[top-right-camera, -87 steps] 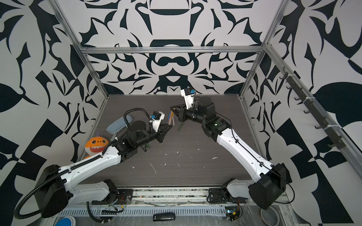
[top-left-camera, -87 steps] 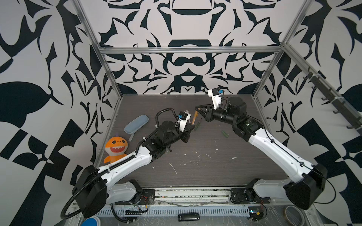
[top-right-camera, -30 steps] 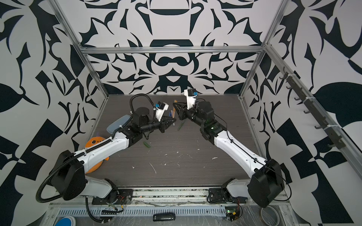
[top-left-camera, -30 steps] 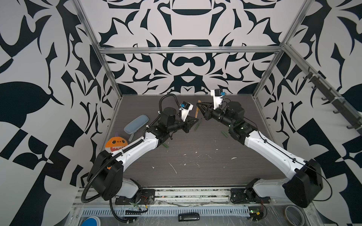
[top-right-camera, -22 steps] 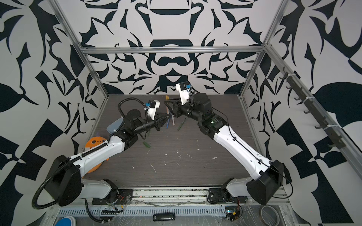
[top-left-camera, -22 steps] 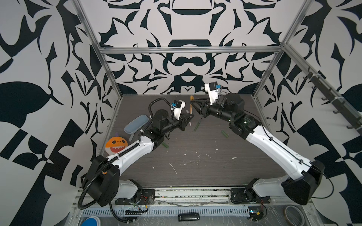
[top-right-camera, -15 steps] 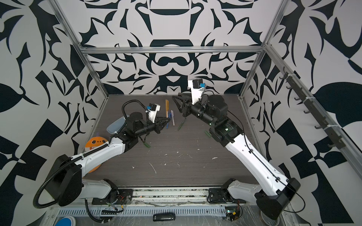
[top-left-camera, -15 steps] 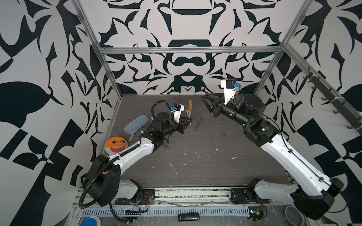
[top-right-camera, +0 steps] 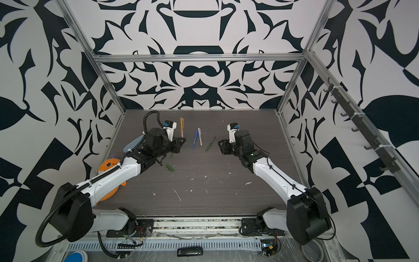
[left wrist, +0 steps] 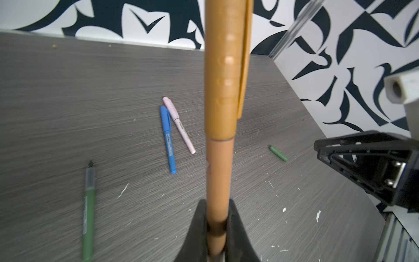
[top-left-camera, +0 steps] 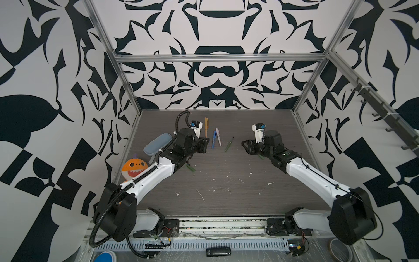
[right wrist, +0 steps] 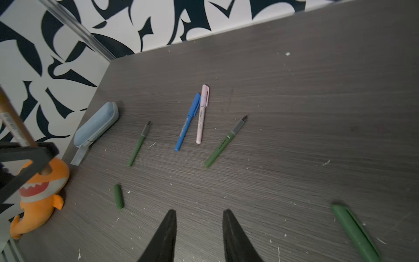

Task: Insert pens into pen caps
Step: Place a pen at the top-center of the table.

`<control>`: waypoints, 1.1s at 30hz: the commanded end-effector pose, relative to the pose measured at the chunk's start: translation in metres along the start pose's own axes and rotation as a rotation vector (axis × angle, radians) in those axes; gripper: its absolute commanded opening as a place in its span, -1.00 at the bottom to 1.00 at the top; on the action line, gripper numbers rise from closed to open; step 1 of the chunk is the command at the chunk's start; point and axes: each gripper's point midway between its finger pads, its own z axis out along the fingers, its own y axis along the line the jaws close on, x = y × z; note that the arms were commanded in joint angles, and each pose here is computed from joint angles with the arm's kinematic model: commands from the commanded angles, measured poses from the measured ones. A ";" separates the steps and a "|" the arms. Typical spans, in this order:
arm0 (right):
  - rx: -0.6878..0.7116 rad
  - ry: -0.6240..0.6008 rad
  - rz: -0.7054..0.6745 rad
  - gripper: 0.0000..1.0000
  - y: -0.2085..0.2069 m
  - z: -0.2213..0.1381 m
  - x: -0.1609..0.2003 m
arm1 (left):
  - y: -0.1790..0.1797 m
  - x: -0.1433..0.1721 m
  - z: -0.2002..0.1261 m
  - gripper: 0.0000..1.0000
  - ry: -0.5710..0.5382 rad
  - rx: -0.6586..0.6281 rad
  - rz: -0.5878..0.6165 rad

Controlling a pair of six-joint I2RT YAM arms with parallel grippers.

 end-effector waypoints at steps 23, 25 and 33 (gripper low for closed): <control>0.019 -0.161 0.093 -0.35 -0.039 0.028 0.030 | 0.084 0.073 0.127 -1.00 0.592 -0.266 -0.187; 0.029 -0.179 0.097 -0.34 -0.041 0.024 0.029 | 0.087 0.079 0.132 -1.00 0.615 -0.273 -0.197; 0.036 -0.181 0.108 -0.34 -0.043 0.025 0.030 | 0.093 0.096 0.139 -0.97 0.679 -0.285 -0.218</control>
